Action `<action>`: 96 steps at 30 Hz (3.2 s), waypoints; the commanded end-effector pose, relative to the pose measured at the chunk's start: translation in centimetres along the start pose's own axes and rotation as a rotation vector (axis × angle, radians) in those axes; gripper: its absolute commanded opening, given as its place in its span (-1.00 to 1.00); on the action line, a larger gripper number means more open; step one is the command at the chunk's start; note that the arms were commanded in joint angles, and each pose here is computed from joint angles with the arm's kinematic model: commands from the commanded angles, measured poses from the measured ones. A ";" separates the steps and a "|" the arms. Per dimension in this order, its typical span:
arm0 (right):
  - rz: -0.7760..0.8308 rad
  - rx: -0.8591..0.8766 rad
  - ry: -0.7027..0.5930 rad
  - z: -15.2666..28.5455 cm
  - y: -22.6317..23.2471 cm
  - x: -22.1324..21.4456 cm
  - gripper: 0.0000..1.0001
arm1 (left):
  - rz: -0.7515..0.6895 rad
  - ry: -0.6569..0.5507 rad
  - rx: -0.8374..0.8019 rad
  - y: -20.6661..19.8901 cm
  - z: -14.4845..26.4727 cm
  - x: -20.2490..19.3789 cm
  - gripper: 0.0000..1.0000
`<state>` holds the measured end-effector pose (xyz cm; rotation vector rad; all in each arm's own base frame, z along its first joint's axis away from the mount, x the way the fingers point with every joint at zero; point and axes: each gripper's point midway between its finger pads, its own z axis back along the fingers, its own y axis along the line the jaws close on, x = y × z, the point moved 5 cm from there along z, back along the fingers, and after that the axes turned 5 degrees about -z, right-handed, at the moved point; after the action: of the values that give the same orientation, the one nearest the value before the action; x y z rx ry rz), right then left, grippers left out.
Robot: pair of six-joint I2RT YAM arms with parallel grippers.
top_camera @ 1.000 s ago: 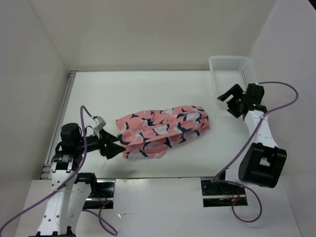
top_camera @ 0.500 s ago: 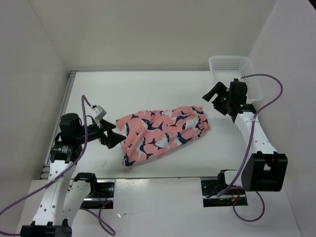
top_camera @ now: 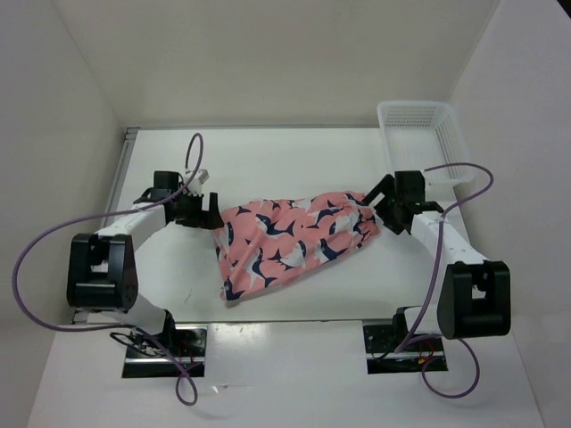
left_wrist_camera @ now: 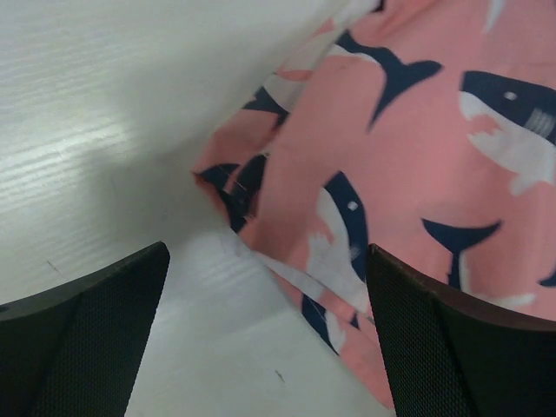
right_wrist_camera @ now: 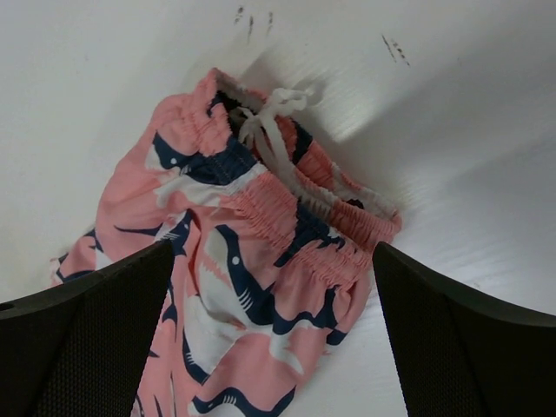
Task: Fold and stack the shorts
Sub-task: Fold the shorts
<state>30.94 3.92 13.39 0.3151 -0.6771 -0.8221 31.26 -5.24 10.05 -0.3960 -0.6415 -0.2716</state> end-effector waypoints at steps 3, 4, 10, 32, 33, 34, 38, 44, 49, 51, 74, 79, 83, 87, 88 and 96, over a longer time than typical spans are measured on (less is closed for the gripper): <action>-0.066 -0.045 -0.049 -1.9 -1.4 -0.3 1.00 | -0.046 -0.041 0.062 2.3 -2.4 2.0 1.00; -0.066 -0.049 -0.046 -2.1 -1.7 -0.5 1.00 | -0.034 -0.016 0.049 2.4 -3.2 1.0 1.00; -0.073 -0.077 -0.025 -3.4 -3.3 -1.9 0.98 | -0.024 0.022 0.029 2.8 -5.4 -0.4 0.91; -0.064 -0.112 -0.057 -4.5 -3.3 -2.9 -0.98 | -0.107 -0.142 0.069 1.3 -1.2 4.9 -1.00; -0.065 -0.104 -0.062 -4.5 -3.1 -2.8 -0.98 | -0.112 -0.154 0.070 1.2 -0.7 5.4 -1.00; -0.068 -0.088 -0.073 -4.3 -2.8 -2.5 -0.98 | -0.112 -0.173 0.091 1.6 -0.1 5.9 -1.00; -0.086 -0.015 -0.070 -4.6 -0.5 -1.6 -0.98 | -0.121 -0.228 0.114 2.5 0.6 8.7 -1.00; -0.075 -0.010 -0.038 -6.8 1.7 -0.6 -0.98 | -0.106 -0.231 0.120 5.0 -1.7 11.4 -1.00; -0.048 0.009 -0.032 -6.5 2.1 -0.8 0.22 | -0.093 -0.246 0.081 6.6 -2.7 13.1 0.36; -0.037 0.018 -0.038 -5.4 1.8 -0.9 0.80 | -0.104 -0.265 0.074 6.1 -1.8 13.9 0.77; -0.013 0.118 0.013 -1.9 2.3 -3.5 1.00 | -0.035 -0.077 -0.077 -1.9 2.3 -2.6 0.98; -0.031 0.121 0.036 -3.8 2.2 -4.2 0.98 | -0.051 -0.090 -0.070 -1.2 0.4 -3.3 0.98; -0.047 0.090 0.067 -5.8 1.8 -4.9 0.91 | -0.064 -0.049 -0.100 -1.6 -1.7 -3.8 0.83; -0.038 0.061 0.040 -6.9 2.3 -4.1 0.74 | -0.096 -0.055 -0.109 -1.7 -3.3 -3.1 0.63; -0.038 0.062 0.039 -7.1 2.5 -4.0 0.67 | -0.086 -0.034 -0.100 -1.3 -3.9 -3.4 0.57; -0.037 0.075 0.041 -7.4 3.6 -4.6 -0.48 | -0.098 -0.042 -0.094 -1.1 -4.5 -1.7 -1.00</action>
<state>33.89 9.03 6.48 0.3877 -0.6025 -0.8237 31.25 -7.68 5.21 -0.4610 -0.6792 -0.3687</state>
